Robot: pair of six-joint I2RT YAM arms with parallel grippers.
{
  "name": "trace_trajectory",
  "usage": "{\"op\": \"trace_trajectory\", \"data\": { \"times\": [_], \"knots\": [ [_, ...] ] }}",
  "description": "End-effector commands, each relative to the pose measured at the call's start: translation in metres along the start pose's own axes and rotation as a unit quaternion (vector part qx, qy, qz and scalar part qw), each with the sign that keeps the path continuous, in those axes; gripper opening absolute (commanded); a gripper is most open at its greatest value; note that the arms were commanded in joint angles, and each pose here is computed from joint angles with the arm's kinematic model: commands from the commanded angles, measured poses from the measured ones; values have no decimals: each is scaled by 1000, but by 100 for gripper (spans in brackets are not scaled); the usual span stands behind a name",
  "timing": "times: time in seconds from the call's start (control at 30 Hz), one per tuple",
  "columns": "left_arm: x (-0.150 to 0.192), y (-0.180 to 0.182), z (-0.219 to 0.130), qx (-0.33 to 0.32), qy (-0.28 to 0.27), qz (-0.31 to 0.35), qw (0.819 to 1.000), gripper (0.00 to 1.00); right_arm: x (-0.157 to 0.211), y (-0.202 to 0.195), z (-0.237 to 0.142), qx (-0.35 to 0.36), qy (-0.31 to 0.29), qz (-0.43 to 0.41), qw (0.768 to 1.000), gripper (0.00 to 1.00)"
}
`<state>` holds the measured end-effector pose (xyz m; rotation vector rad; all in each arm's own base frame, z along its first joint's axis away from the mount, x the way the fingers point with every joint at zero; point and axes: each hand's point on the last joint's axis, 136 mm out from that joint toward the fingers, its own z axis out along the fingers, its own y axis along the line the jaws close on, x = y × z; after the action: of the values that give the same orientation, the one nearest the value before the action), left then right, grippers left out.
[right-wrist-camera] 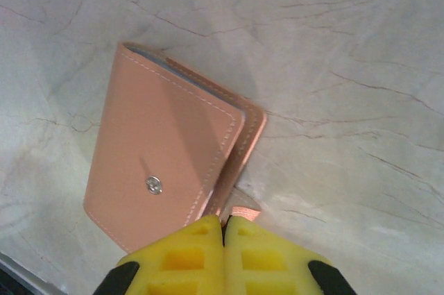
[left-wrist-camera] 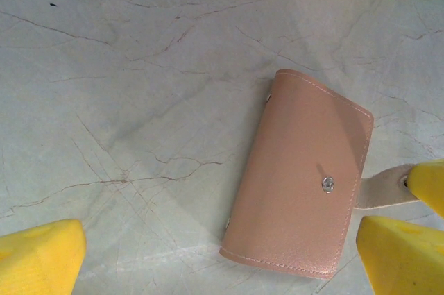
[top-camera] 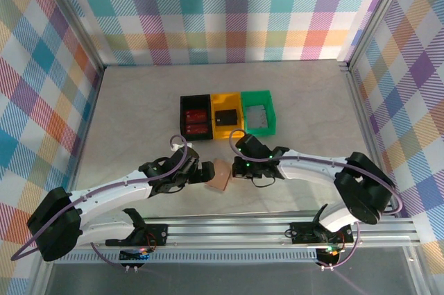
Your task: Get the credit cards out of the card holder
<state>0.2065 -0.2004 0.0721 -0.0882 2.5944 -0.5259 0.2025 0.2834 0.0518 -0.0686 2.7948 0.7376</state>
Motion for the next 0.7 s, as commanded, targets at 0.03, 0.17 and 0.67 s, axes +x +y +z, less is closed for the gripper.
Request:
{"op": "trace_trajectory", "data": {
  "times": [0.03,0.17,0.67],
  "knots": [
    [-5,-11,-4,15,-7,-5,1000,100,1,-17,-6,4,-5,19,1000,0],
    [-8,-16,-6,20,-7,-4,1000,100,1,-35,-11,20,-14,35,999,0],
    [-8,-16,-6,-41,31,6,999,100,7,-59,-9,46,-4,46,998,4]
  ]
}}
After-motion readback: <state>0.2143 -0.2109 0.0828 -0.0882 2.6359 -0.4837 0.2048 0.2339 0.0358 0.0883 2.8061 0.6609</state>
